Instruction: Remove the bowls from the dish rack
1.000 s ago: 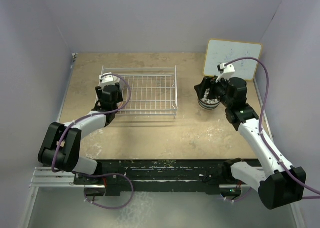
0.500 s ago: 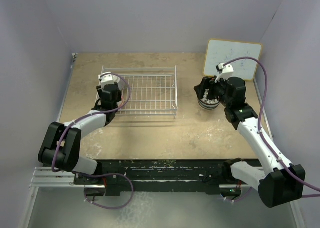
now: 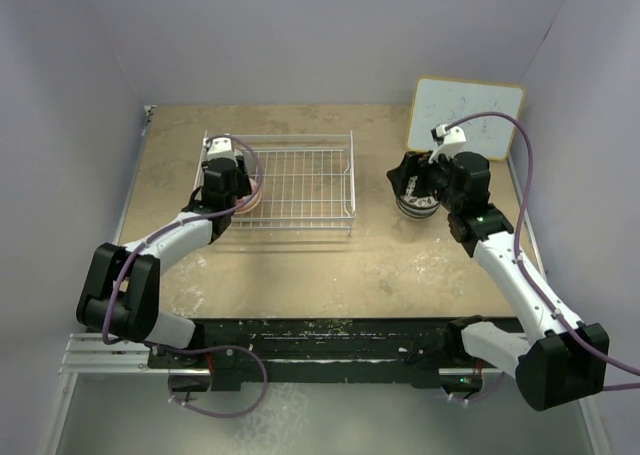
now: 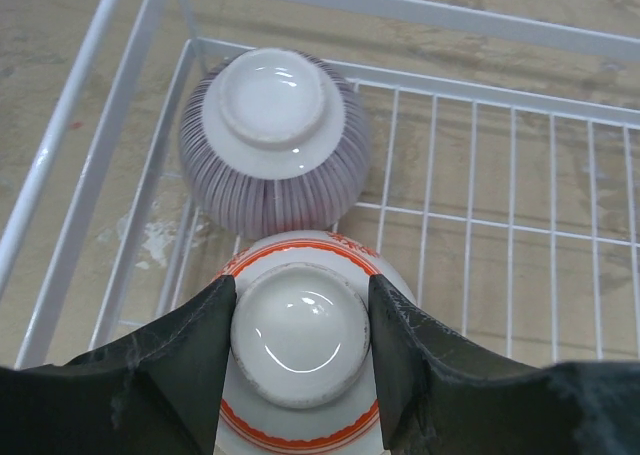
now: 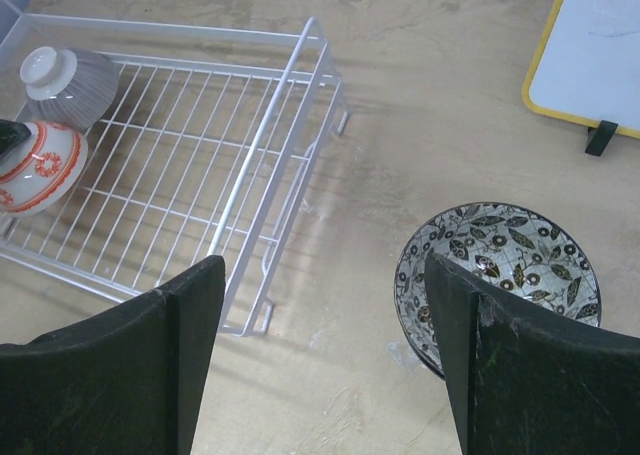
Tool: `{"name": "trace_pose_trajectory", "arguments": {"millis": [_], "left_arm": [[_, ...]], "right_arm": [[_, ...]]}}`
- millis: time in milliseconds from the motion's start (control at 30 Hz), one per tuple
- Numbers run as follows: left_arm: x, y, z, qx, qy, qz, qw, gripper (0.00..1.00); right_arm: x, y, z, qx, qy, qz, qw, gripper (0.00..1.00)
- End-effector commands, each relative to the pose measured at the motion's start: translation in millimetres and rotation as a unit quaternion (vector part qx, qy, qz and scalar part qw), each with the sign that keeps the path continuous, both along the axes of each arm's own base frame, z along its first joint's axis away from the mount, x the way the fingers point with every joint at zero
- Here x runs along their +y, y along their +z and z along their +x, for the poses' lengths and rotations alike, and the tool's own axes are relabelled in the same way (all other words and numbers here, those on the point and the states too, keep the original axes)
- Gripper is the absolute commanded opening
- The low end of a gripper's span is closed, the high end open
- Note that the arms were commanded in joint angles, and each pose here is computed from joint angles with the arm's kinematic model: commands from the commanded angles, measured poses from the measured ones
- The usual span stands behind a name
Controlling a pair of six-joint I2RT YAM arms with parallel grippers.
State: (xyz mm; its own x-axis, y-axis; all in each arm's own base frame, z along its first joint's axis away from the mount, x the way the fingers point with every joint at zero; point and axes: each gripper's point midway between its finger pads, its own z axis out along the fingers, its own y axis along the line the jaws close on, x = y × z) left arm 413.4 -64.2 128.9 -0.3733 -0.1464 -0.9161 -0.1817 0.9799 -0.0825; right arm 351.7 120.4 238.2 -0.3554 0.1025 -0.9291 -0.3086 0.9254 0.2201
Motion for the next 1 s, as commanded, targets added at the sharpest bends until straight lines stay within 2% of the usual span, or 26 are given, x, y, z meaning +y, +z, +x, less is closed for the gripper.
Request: {"name": "trace_pose_trajectory", "arguments": {"millis": [0,200,333,500,667,833,967], "left_arm": [[-26,64,20,-0.08,-0.046,-0.063,0.994,0.0],[-50,84,17,-0.104,-0.098,-0.118,0.983,0.0],[-68,104,14,-0.146,-0.145,-0.152,0.967,0.0],[-79,113,11,-0.166,-0.181,-0.189,0.951,0.0],[-95,126,2,-0.195,-0.236,-0.262,0.915,0.0],[-108,133,-9,-0.22,-0.273,-0.319,0.881,0.0],[-116,138,-18,-0.237,-0.299,-0.347,0.857,0.0]], "right_arm": [[7,24,6,-0.04,0.011,0.023,0.999,0.82],[25,25,6,-0.039,0.049,0.06,0.996,0.81],[45,29,5,-0.041,0.089,0.103,0.99,0.81],[75,33,3,-0.035,0.139,0.141,0.98,0.81],[107,39,6,-0.025,0.168,0.181,0.969,0.83],[148,41,4,-0.014,0.218,0.243,0.945,0.84],[180,38,-1,-0.006,0.255,0.266,0.929,0.82]]}}
